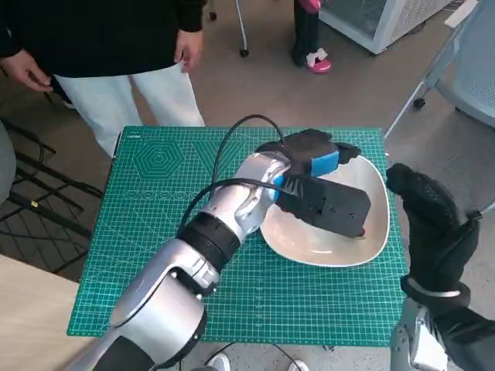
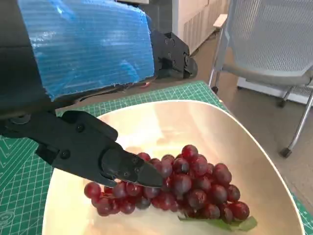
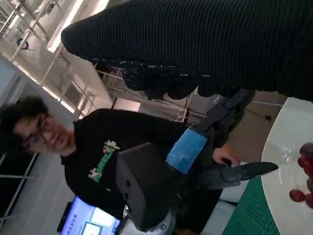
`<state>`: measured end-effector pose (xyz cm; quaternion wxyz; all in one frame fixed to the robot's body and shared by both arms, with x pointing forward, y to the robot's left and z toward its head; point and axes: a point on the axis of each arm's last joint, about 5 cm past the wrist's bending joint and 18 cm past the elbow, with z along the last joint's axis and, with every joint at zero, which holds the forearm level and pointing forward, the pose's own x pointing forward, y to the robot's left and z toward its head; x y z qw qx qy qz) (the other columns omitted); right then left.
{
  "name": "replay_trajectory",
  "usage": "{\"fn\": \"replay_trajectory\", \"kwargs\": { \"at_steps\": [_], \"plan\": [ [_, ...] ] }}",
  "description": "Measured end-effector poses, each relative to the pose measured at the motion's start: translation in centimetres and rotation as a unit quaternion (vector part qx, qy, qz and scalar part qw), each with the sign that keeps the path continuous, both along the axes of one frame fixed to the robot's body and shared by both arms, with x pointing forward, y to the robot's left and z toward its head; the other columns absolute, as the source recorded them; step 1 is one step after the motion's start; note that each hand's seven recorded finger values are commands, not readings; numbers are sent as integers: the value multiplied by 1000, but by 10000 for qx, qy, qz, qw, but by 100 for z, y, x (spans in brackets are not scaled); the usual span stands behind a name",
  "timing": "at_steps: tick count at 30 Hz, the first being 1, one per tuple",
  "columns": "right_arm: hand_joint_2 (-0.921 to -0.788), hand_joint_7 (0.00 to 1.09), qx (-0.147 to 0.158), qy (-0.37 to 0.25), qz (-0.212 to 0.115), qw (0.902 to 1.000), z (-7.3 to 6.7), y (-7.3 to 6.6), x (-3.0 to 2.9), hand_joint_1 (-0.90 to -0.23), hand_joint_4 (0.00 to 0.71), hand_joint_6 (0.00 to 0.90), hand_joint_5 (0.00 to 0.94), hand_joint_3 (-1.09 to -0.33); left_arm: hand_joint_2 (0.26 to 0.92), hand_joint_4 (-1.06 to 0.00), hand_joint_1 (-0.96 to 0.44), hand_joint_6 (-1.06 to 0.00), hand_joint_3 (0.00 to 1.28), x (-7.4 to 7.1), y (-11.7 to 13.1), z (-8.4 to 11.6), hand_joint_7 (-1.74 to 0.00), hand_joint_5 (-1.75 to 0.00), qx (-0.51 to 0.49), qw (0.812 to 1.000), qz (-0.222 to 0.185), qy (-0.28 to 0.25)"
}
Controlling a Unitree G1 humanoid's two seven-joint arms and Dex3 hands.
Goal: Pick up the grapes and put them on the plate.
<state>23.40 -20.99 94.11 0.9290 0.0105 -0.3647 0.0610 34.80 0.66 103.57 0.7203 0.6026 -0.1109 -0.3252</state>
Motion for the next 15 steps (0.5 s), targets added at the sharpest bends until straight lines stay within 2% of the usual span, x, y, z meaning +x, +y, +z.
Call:
{"fn": "replay_trajectory", "kwargs": {
  "at_steps": [9,15],
  "plan": [
    [-921,312,8,24,40,10000,1,19,34,-609,341,24,1,-814,921,1,-574,-174,95,60,233,5,-7,1,-763,9965,40,-338],
    [-921,321,18,6,96,10000,17,47,66,-610,342,17,1,-806,921,-3,-565,-198,182,59,486,-154,-17,-1,-2053,9762,207,-670]
  ]
}}
